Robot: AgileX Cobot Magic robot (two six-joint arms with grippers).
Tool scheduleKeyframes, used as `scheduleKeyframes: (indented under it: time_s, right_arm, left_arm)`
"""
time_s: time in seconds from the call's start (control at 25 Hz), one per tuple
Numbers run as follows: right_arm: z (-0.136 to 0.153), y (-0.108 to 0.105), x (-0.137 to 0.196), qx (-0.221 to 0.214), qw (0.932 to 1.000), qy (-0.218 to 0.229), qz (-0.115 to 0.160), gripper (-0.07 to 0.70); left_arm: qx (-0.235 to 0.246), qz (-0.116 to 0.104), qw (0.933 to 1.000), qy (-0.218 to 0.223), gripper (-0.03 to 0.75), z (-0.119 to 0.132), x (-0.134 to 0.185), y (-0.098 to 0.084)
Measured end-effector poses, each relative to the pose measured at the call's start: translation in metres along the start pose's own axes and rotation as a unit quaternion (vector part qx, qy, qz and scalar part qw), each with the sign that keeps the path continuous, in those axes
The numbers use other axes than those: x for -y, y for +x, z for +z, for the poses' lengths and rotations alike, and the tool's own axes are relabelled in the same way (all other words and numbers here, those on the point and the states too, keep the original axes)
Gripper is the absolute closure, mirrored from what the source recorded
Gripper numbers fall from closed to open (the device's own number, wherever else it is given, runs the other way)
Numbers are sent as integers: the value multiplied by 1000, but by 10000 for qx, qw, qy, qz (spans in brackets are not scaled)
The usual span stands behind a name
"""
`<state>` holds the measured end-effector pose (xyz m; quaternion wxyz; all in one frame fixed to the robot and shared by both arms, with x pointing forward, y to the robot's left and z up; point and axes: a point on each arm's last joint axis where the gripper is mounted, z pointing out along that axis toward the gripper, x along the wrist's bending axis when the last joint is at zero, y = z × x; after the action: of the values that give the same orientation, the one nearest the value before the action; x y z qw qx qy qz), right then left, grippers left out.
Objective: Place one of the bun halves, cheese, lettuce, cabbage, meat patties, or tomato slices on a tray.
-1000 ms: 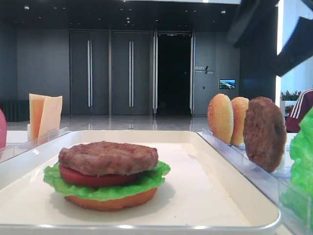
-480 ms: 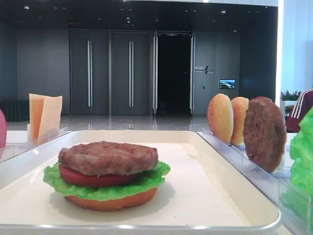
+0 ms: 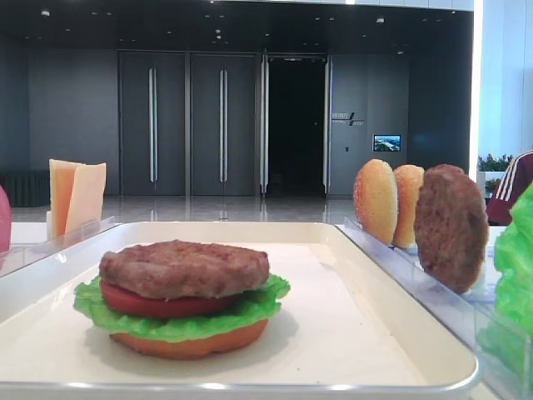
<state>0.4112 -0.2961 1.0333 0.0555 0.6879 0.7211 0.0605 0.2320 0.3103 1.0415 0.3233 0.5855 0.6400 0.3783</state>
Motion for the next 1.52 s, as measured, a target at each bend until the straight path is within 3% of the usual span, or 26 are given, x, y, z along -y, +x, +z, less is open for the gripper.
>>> scheduleKeyframes:
  time_s: [0.24, 0.56, 0.96, 1.2, 1.52]
  right_arm:
    - [-25, 2, 47, 29, 9955, -946, 13, 104]
    - [-32, 5, 116, 55, 9746, -2238, 103, 108]
    - [-41, 6, 161, 87, 9332, -3593, 88, 108]
    - [-41, 7, 176, 99, 9120, -4099, 81, 109]
    - [-41, 7, 177, 100, 9094, -4157, 81, 109]
  left_arm:
    - [0, 0, 10000, 0, 307, 0, 0, 0]
    - [0, 3, 10000, 0, 307, 0, 0, 0]
    - [0, 3, 10000, 0, 307, 0, 0, 0]
    - [0, 3, 10000, 0, 307, 0, 0, 0]
    - [0, 3, 10000, 0, 307, 0, 0, 0]
